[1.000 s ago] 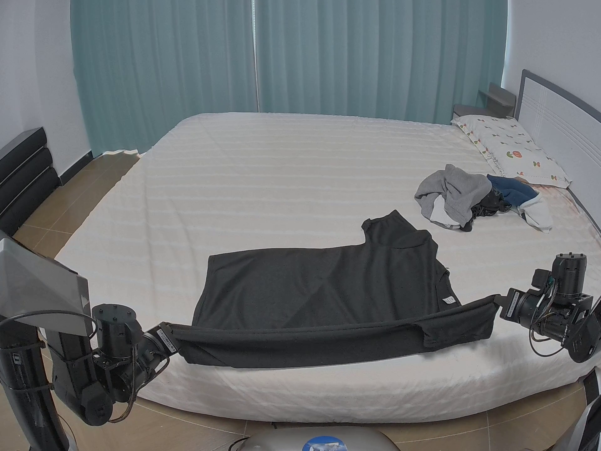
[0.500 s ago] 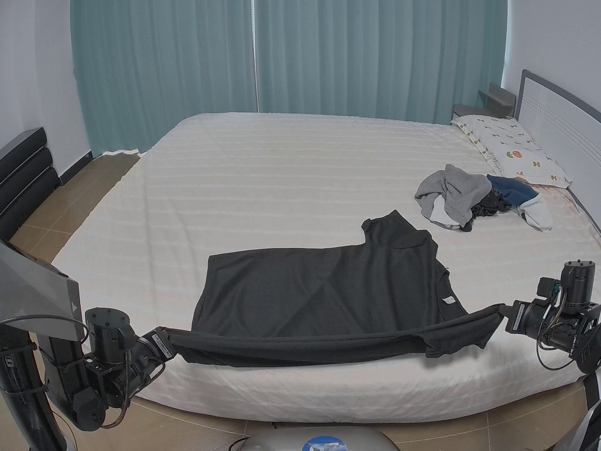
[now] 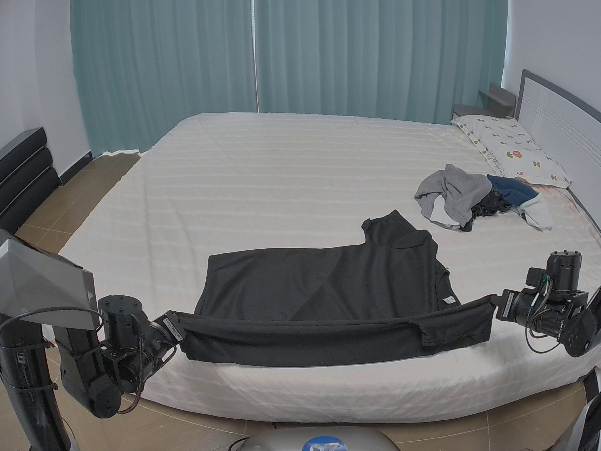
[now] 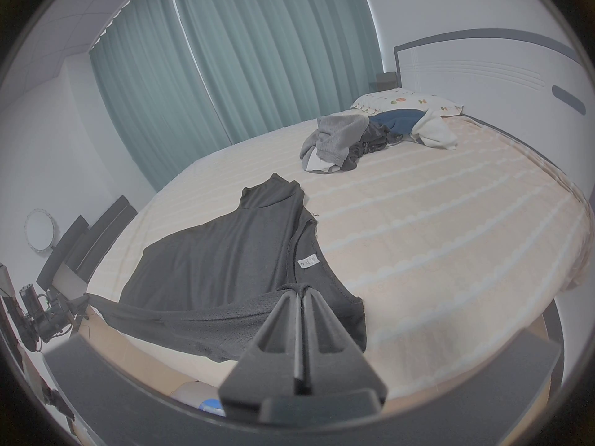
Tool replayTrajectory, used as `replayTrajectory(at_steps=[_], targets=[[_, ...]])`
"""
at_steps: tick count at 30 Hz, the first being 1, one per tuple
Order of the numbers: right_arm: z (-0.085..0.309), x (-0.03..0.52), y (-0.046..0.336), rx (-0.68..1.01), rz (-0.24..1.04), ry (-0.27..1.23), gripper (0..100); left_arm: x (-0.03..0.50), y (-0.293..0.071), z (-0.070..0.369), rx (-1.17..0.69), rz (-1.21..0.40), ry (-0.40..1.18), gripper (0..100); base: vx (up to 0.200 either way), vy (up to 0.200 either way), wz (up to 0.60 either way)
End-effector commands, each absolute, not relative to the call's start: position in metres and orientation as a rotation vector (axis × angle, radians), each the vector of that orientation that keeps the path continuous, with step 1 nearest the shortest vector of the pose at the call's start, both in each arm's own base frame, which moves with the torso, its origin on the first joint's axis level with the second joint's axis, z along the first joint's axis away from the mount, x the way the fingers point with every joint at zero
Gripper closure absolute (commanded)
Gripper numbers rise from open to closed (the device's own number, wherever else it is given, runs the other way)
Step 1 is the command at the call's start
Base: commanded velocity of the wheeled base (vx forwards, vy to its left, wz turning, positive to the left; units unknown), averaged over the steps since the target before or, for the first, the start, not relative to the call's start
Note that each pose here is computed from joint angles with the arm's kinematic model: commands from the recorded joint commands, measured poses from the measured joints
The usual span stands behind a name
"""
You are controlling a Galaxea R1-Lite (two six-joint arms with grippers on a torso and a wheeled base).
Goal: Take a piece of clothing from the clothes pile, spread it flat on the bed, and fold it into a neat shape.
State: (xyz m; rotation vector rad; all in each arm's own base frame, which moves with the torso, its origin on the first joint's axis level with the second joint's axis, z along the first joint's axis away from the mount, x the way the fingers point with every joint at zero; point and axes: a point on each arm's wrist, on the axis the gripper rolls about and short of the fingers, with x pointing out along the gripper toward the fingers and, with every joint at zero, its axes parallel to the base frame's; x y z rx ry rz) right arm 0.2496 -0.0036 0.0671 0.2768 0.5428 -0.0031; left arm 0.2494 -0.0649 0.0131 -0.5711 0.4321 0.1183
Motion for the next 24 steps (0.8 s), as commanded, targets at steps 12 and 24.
replayTrajectory(at_steps=[12, 24], targets=[[0.032, 0.304, -0.003, 0.278, -0.004, 0.596, 100, 0.284, -0.069, -0.018, -0.560, 0.138, 0.439, 100, 0.000, 0.000, 0.00], [0.011, 0.328, 0.007, 0.270, 0.017, 0.615, 100, 0.301, -0.071, -0.033, -0.559, 0.144, 0.432, 100, 0.000, 0.000, 0.00]])
